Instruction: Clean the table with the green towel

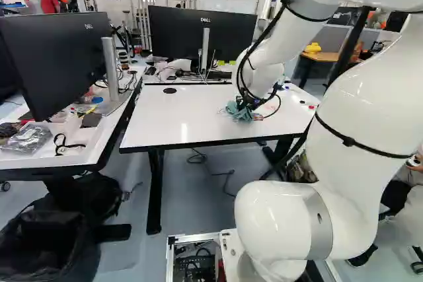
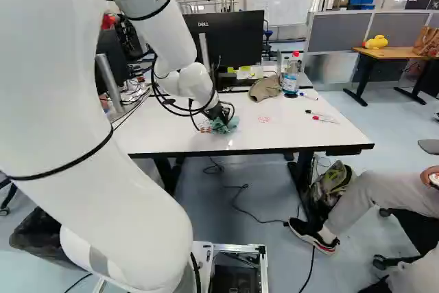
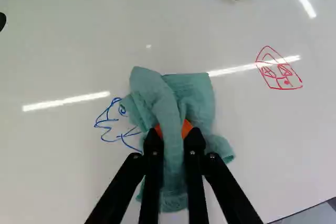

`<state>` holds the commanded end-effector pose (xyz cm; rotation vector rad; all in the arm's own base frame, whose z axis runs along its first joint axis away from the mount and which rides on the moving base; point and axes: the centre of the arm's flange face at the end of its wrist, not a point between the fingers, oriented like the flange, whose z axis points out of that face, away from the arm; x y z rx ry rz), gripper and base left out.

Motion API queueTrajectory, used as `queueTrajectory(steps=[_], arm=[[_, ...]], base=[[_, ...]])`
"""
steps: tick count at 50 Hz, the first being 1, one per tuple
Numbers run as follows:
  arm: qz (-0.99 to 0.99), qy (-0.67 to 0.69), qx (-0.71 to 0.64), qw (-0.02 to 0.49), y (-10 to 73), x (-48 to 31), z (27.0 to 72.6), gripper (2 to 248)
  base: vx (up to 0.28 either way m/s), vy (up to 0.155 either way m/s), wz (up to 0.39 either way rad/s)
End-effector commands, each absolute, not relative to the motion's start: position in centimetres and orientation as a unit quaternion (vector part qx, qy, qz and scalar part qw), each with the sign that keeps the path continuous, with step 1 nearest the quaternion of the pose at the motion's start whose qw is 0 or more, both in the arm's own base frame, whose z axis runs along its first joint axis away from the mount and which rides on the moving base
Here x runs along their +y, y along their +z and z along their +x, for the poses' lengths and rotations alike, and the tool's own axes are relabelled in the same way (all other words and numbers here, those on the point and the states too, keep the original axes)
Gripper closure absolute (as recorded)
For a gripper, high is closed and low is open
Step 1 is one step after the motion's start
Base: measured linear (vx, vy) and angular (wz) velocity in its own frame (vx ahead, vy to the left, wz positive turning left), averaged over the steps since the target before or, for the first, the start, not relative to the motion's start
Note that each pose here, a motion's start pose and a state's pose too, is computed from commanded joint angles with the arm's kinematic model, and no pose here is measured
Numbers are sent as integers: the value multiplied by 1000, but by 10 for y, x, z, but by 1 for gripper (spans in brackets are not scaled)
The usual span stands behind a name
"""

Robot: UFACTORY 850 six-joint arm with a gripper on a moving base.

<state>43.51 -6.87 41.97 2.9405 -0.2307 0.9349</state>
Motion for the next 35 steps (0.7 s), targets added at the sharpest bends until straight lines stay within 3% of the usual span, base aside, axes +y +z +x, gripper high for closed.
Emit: queueTrajectory(steps=[35], arm=[[952,305,-25,8,420,-24,464,200]], base=[[0,0,0]])
